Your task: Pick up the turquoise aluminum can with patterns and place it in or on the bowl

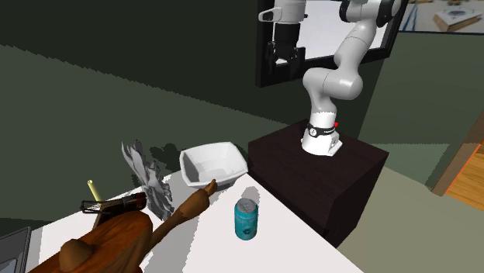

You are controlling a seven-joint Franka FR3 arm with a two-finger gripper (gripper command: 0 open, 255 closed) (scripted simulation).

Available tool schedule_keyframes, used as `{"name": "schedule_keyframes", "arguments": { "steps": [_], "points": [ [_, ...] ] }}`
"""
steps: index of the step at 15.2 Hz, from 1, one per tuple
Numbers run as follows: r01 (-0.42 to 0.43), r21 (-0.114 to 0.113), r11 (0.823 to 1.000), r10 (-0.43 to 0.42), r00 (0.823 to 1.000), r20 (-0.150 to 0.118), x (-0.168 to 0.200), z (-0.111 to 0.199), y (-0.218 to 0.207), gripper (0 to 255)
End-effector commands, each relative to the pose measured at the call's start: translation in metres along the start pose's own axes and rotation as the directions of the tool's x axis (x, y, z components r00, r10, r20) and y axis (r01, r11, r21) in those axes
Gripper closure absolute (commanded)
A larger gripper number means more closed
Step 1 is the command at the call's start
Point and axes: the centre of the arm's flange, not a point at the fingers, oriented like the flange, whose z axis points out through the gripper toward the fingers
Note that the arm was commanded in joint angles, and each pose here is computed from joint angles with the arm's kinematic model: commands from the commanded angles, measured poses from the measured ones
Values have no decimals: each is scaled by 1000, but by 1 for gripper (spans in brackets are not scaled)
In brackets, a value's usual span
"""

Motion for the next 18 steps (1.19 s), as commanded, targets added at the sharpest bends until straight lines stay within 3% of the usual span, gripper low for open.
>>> {"name": "schedule_keyframes", "arguments": {
  "steps": [1,18],
  "points": [
    [0,0,1000,0,1000,0,0,0,0,0],
    [41,42,998,-39,999,-31,144,139,-89,0]
  ]
}}
